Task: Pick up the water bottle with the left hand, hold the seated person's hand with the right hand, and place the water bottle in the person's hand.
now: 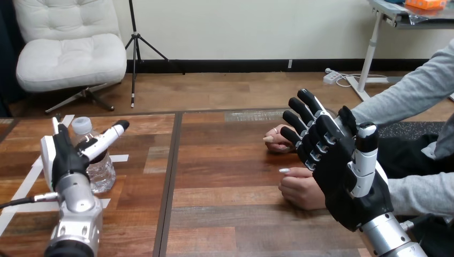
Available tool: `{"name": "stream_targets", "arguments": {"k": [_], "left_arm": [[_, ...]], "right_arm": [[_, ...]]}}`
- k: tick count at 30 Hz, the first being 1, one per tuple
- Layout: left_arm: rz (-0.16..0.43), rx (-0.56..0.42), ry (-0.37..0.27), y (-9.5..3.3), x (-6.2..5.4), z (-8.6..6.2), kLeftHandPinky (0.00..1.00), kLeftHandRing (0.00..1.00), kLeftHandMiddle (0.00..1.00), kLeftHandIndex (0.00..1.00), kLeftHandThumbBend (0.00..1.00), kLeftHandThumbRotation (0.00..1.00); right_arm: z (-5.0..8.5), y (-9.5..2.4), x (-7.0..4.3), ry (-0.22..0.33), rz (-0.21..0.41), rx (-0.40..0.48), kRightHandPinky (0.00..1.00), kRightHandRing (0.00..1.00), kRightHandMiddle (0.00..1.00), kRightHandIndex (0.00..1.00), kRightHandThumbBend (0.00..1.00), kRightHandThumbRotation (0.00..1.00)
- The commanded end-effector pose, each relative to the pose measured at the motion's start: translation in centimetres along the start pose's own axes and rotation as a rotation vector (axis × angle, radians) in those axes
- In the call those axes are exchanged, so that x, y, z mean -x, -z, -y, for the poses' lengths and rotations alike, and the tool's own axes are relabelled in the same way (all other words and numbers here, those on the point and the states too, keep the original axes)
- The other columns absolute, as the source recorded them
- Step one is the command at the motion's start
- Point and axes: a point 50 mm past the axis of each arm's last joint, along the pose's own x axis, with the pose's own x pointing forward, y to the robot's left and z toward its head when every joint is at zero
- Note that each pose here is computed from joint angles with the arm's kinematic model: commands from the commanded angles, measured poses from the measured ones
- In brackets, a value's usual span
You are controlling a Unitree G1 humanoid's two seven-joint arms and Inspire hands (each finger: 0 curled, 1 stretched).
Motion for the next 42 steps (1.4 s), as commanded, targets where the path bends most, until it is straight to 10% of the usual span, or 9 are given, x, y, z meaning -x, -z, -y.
{"name": "stream_targets", "arguments": {"k": [1,42], "left_arm": [[0.095,0.077,0.026,-4.5,-1.05,1.03,0.93,1.0,1.0,1.0,1.0,0.37],[0.148,-0.169,-0.064,-5.4,-1.36,1.69,1.0,1.0,1.0,1.0,1.0,0.29]], "right_arm": [[-0.3,-1.5,-0.83,-0.014,0.089,0.017,1.0,1.0,1.0,1.0,0.99,1.0],[-0.21,-1.61,-0.57,-0.014,0.095,0.003,1.0,1.0,1.0,1.0,1.0,1.0]]}}
